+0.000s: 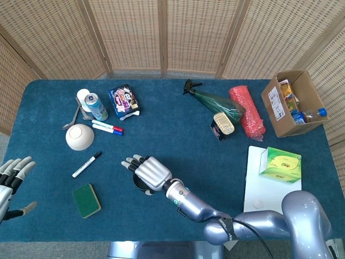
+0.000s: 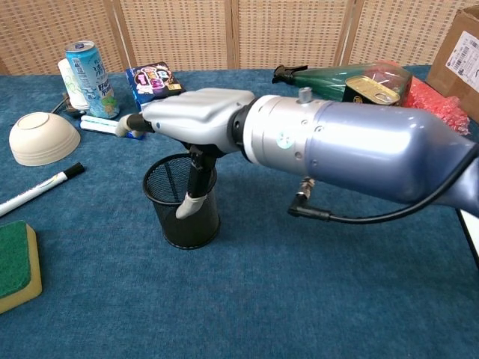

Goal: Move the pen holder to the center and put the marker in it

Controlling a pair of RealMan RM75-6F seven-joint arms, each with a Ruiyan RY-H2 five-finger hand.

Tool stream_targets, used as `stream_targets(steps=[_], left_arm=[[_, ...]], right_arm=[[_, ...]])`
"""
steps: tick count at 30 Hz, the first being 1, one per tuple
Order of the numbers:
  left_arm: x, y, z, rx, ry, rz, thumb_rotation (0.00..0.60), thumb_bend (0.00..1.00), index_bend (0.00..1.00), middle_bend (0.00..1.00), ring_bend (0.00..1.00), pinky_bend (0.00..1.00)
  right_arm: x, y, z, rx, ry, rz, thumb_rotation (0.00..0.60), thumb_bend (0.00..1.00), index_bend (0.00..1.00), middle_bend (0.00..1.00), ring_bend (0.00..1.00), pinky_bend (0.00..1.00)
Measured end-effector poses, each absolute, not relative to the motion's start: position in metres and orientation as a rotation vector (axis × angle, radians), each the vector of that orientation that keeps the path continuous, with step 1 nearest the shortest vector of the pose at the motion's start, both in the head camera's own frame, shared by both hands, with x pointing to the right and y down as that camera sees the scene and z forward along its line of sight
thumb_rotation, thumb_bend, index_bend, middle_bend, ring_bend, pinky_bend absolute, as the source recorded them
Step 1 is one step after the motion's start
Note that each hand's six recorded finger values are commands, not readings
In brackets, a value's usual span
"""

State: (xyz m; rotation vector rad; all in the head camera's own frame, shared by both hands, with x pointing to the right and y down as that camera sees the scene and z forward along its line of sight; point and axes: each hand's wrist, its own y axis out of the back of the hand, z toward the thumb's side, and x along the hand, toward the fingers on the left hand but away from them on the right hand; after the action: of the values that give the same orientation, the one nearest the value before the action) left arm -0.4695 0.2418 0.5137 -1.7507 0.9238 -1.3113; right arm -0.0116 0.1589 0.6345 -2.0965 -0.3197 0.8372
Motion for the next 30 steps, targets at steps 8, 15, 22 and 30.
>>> stream_targets(steps=[8, 15, 22, 30], left_arm=[[-0.469, 0.243, 0.512, -1.754, 0.924, -1.306, 0.6, 0.04, 0.03, 0.0, 0.0, 0.0], [-0.465, 0.244, 0.512, -1.752, 0.919, -1.301, 0.6, 0.04, 0.03, 0.0, 0.0, 0.0], [-0.46, 0.248, 0.515, -1.754, 0.898, -1.308, 0.6, 0.04, 0.03, 0.0, 0.0, 0.0], [-0.456, 0.249, 0.518, -1.755, 0.899, -1.317, 0.6, 0.04, 0.03, 0.0, 0.0, 0.0]], right_arm=[[0.036, 0.137, 0.597, -1.997, -0.462, 0.789, 0.6, 0.0, 0.0, 0.01, 0.06, 0.31], [0.098, 0.111, 0.576, -1.951, -0.617, 0.76, 0.6, 0.0, 0.01, 0.05, 0.09, 0.31], [0.172, 0.09, 0.583, -1.956, -0.809, 0.76, 0.6, 0.0, 0.02, 0.06, 0.09, 0.31], [0.287, 0.084, 0.601, -1.838, -0.962, 0.876, 0.6, 0.0, 0.02, 0.07, 0.09, 0.31]])
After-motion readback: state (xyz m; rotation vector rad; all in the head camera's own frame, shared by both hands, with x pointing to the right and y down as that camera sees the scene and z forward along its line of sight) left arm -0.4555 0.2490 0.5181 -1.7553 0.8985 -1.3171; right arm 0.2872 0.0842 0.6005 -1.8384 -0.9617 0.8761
